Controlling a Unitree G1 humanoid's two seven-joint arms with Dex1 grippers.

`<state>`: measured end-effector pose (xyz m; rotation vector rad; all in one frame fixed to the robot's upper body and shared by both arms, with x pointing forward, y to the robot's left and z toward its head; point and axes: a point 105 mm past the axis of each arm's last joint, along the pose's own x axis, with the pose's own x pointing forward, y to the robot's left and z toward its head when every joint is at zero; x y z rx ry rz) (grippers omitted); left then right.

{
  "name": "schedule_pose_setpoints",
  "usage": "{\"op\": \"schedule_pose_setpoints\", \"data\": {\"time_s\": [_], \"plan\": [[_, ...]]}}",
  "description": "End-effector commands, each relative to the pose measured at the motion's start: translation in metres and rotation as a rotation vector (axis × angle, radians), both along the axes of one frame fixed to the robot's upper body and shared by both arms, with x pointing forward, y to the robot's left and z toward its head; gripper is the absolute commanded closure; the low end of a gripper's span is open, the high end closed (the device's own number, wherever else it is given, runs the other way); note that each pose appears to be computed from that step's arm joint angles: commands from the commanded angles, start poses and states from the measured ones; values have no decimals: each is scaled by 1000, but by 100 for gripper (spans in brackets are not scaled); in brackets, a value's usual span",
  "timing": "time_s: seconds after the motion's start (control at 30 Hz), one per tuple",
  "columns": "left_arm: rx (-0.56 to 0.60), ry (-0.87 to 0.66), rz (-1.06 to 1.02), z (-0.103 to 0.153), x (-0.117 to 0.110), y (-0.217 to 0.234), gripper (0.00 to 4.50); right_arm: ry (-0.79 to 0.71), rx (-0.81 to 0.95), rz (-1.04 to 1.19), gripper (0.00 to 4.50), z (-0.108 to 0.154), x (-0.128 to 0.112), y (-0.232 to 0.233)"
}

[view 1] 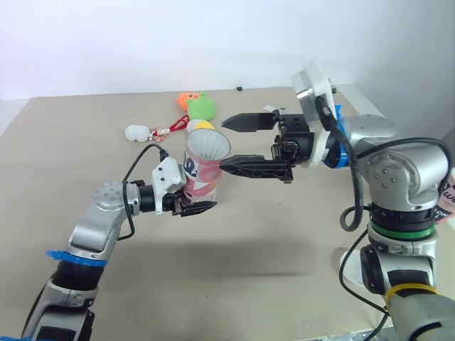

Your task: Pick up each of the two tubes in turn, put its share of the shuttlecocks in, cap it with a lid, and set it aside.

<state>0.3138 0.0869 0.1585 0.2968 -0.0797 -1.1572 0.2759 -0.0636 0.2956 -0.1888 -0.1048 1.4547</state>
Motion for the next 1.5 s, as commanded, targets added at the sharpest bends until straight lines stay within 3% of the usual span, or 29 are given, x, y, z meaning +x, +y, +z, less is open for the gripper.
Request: {"op": "schedule_pose_setpoints", "data": {"time_s": [0.03, 0.3, 0.47, 0.63, 0.9, 1.03, 1.27, 1.37, 1.5], "plan": [[-60, -62, 48, 2, 3, -4, 112, -34, 28, -52, 4, 13, -10, -22], [-108, -53, 119, -49, -1, -24, 112, 104, -348, -290, 4, -46, -20, -106], [-123, -9, 147, -69, -3, -27, 112, 141, -627, -429, 4, -78, -23, -168], [-143, 26, 176, -83, -4, -27, 112, 176, -783, -514, 4, -119, -27, -214], [-121, 173, 129, -105, -17, -34, 112, 234, -813, -590, 4, -155, -40, -244], [-72, 254, 90, -115, -23, -36, 112, 257, -731, -615, 4, -166, -37, -239], [-46, 265, 80, -114, -21, -33, 112, 293, -696, -620, 4, -183, -37, -234], [-56, 225, 104, -108, -14, -27, 112, 321, -715, -616, 77, -192, -40, -237], [-39, 221, 107, -108, -12, -23, 112, 343, -729, -610, 271, -198, -43, -239]]}}
